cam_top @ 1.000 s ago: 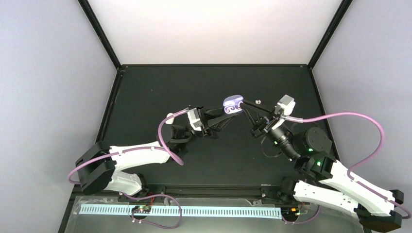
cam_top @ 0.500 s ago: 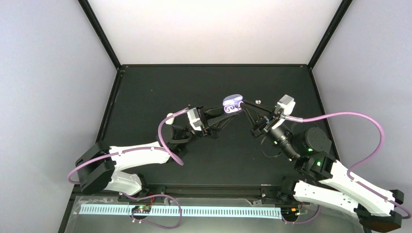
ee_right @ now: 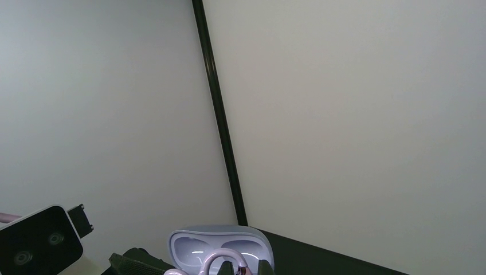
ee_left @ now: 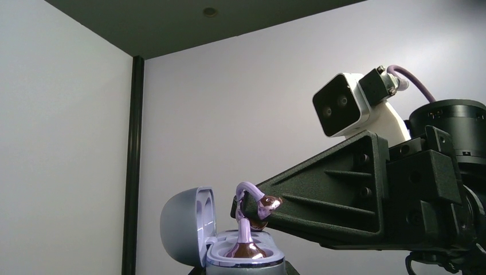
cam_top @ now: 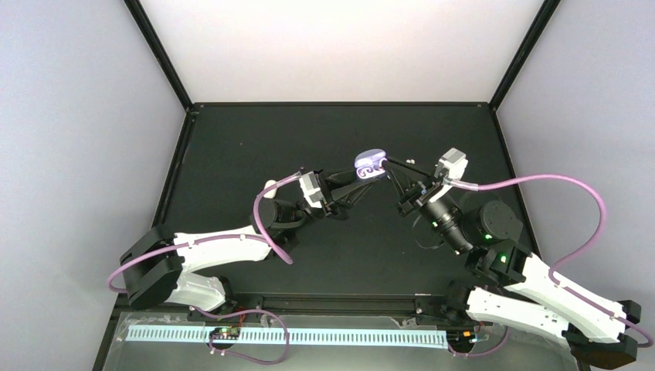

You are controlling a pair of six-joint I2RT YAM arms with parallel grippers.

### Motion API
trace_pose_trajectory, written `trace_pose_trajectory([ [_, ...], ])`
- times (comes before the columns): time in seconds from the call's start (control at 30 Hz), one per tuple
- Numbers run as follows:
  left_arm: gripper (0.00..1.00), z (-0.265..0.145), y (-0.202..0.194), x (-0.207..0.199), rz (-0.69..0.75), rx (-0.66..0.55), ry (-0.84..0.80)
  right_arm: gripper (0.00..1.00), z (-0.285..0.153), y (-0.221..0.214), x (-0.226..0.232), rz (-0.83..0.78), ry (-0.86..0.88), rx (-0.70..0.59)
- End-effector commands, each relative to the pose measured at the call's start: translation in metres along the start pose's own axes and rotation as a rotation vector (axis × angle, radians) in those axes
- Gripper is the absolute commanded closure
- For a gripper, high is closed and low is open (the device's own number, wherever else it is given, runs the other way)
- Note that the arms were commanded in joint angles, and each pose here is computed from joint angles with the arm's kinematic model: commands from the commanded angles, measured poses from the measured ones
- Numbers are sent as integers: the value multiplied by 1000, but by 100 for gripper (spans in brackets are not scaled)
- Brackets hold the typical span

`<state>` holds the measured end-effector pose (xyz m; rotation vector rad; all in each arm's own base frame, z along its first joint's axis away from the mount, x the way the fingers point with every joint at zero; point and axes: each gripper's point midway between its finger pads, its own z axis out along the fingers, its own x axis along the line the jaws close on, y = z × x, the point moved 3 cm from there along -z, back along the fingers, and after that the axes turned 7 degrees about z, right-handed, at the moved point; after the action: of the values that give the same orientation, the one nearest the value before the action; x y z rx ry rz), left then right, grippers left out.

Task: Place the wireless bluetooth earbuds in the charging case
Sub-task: Place the earbud in the charging case.

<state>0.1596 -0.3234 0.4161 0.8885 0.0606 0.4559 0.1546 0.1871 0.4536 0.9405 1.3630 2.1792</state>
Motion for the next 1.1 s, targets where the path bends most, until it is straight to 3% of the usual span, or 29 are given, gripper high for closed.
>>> trace_pose_trajectory([
  [0.0,99,9,42,3,41,-134,24,99,4,-11,-2,8,-20,47],
  [0.87,98,19,48,7,93,-158,56,99,14,-26,-6,16,-71,127],
  [1.07,98,18,50,11,72,-170,86,95,12,-28,-7,23,-75,130],
])
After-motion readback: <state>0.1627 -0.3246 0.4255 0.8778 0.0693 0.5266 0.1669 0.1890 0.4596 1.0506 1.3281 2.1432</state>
